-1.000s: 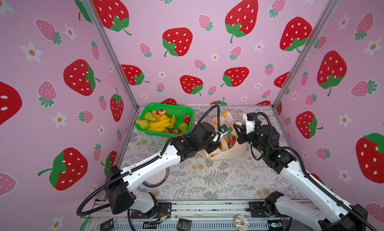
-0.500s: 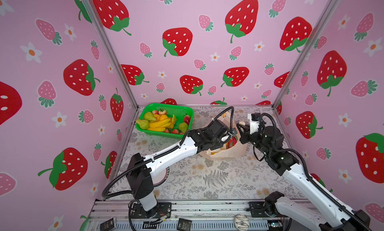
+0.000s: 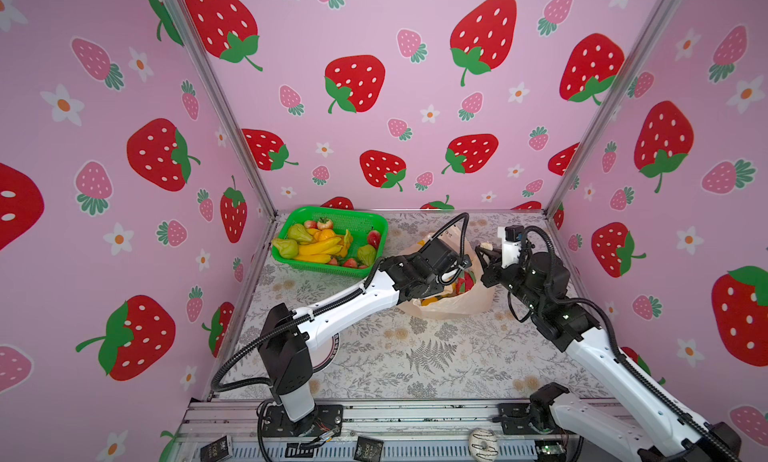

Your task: Place the fake fruits into the plastic bag and tie a complex knot

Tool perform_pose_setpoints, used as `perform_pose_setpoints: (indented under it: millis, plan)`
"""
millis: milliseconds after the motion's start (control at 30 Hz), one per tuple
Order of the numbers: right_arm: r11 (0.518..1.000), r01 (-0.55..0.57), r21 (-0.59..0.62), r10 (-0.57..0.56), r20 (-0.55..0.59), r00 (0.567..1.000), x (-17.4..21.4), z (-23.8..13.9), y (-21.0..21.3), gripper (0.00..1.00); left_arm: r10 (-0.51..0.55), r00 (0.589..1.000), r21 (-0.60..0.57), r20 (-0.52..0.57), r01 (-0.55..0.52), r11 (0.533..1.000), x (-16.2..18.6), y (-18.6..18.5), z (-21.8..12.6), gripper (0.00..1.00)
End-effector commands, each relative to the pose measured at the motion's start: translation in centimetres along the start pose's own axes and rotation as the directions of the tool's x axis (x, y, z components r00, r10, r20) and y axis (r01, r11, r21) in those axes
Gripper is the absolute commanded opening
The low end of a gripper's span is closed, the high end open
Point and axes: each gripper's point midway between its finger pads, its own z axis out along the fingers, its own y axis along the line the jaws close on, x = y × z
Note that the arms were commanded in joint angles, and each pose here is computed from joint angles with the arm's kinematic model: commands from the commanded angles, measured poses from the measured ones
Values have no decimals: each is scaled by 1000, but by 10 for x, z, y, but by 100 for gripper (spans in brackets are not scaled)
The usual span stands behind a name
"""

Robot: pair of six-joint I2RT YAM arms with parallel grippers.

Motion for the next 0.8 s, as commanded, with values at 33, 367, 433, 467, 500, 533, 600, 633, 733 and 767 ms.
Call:
perform_pose_setpoints:
  millis: [33, 367, 433, 467, 500, 533, 600, 633, 733, 767]
  plan:
    - [999, 11, 47, -15, 74, 997, -17, -14, -8, 10, -175, 967, -64, 183, 189, 980, -16, 35, -37, 0]
    - [999, 39, 13, -40, 53, 998, -10, -5, -3, 11, -563, 718, 156, 410, 553, 819, 3, 68, -72, 0]
    - [999, 44, -15, -43, 9, 999, 0, 6, 0, 14, -622, 662, 191, 418, 605, 773, 10, 74, -72, 0]
    - [998, 44, -35, -44, -9, 999, 3, 12, 3, 16, -648, 634, 208, 422, 628, 750, 14, 76, -72, 0]
    - [998, 45, -54, -47, -24, 999, 4, 16, 6, 18, -665, 617, 219, 422, 642, 735, 17, 77, -70, 0]
    - [996, 46, -83, -49, -43, 998, 7, 21, 11, 20, -683, 596, 228, 423, 659, 717, 20, 78, -70, 0]
    - [991, 47, -128, -57, -75, 996, 10, 30, 18, 24, -710, 565, 239, 420, 686, 687, 27, 79, -67, 0]
    - [986, 49, -159, -63, -88, 994, 11, 34, 23, 27, -725, 549, 242, 416, 702, 670, 30, 80, -65, 0]
    - [970, 60, -235, -88, -111, 990, 9, 43, 36, 36, -765, 504, 247, 400, 745, 620, 41, 83, -58, 0]
    - [963, 69, -260, -99, -107, 989, 6, 43, 41, 39, -777, 490, 251, 395, 756, 605, 45, 83, -57, 0]
